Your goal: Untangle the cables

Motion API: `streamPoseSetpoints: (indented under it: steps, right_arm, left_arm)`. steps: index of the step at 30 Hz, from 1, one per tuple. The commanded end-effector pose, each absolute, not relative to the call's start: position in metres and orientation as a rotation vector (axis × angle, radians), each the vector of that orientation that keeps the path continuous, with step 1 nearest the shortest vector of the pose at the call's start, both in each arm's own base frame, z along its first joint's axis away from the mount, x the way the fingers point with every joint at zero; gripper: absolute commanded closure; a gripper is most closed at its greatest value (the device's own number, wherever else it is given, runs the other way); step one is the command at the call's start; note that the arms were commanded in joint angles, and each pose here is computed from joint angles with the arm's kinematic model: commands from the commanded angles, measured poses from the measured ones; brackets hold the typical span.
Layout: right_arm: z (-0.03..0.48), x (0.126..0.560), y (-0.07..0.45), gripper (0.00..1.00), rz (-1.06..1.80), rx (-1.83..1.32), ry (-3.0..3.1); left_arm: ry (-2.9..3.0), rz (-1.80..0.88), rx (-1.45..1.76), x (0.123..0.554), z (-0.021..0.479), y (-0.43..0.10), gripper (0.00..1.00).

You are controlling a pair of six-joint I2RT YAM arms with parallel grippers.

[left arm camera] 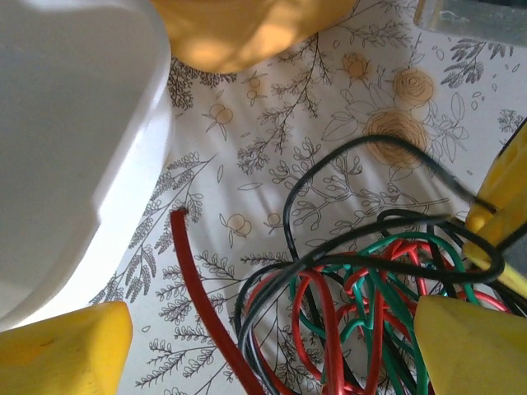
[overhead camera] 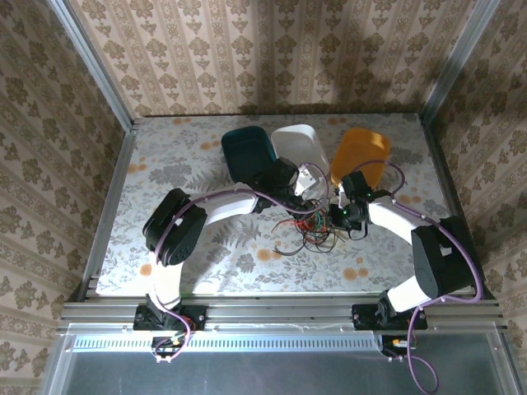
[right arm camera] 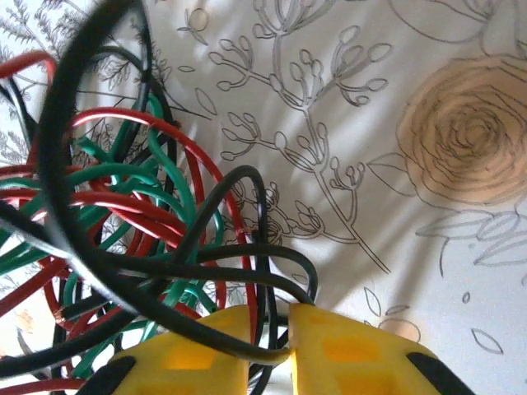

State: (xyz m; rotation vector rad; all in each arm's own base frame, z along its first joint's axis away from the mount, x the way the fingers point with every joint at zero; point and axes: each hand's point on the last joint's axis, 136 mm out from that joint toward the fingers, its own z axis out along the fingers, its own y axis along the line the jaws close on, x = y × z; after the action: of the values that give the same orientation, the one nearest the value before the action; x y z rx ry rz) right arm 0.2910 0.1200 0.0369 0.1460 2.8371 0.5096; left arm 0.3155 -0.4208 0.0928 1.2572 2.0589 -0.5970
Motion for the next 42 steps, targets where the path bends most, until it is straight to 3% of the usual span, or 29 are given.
streamPoseSetpoints:
  steps: [1,6,9,12,14,34,38,42]
  right_arm:
    - [0.054,0.305,0.129,0.91,0.555,0.104,2.779]
    - [0.082,0.312,0.116,0.97,0.476,0.153,2.686]
    - [0.119,0.32,0.109,0.97,0.453,0.182,2.557]
    - [0.149,0.327,0.101,0.97,0.42,0.219,2.463]
    - [0.171,0.333,0.094,0.98,0.386,0.245,2.398]
    - [0.388,0.342,0.023,0.98,0.188,0.388,1.734]
    - [0.403,0.36,0.001,0.99,0.144,0.458,1.709]
    - [0.375,0.396,-0.015,0.99,0.107,0.541,1.807]
  left_arm:
    - [2.069,-0.588,1.28,0.318,0.082,-0.424,0.12]
    - [2.091,-0.586,1.277,0.32,0.068,-0.428,0.23]
    - [2.103,-0.584,1.28,0.321,0.059,-0.431,0.4]
    - [2.122,-0.573,1.287,0.322,0.049,-0.43,0.64]
    - [2.136,-0.557,1.293,0.322,0.043,-0.428,0.71]
    - [2.223,-0.464,1.271,0.321,0.017,-0.4,0.73]
    - [2.205,-0.468,1.238,0.323,0.025,-0.399,0.74]
    - [2.171,-0.506,1.152,0.333,0.048,-0.398,0.76]
